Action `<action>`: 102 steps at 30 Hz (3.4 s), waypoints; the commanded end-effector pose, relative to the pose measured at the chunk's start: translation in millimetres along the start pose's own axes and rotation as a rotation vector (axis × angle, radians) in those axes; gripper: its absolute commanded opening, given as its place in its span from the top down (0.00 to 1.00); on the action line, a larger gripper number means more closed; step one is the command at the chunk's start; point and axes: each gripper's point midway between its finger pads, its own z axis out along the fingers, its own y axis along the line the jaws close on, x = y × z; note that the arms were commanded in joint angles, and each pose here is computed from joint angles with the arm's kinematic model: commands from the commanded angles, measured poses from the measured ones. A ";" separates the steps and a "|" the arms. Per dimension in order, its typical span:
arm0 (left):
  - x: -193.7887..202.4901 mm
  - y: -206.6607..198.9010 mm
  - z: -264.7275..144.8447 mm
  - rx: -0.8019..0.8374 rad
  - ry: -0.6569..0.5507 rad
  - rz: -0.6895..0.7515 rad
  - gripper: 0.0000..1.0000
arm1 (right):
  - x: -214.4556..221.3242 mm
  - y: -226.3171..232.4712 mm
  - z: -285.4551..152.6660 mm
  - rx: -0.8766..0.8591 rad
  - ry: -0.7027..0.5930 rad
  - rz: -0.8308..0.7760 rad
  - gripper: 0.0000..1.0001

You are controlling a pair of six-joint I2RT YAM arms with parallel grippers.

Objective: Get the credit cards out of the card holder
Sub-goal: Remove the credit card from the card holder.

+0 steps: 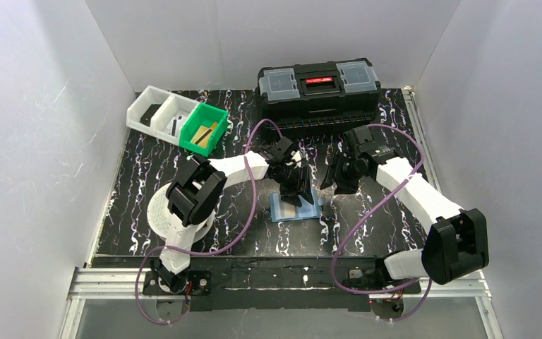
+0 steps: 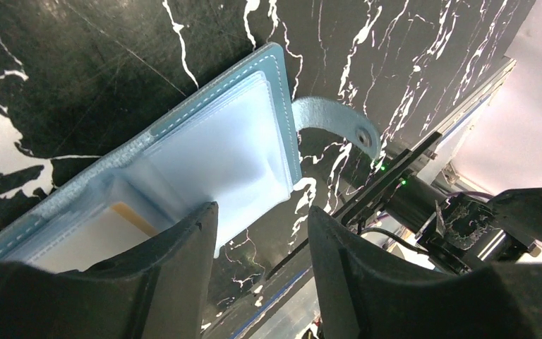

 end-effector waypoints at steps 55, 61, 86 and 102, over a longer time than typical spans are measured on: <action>3.4 74.3 -37.1 -0.201 -0.032 -0.055 1.00 | 48.3 54.1 120.0 -0.249 0.410 0.007 0.62; 3.4 82.7 -31.4 -0.245 -0.021 -0.095 1.00 | 48.2 54.3 117.7 -0.300 0.418 0.030 0.61; 0.4 58.8 -27.9 -0.187 -0.018 -0.050 1.00 | 32.3 39.4 86.1 -0.362 0.291 0.084 0.58; -0.7 52.2 -13.9 -0.165 0.008 -0.065 1.00 | 35.4 18.5 78.3 -0.137 0.200 -0.046 0.51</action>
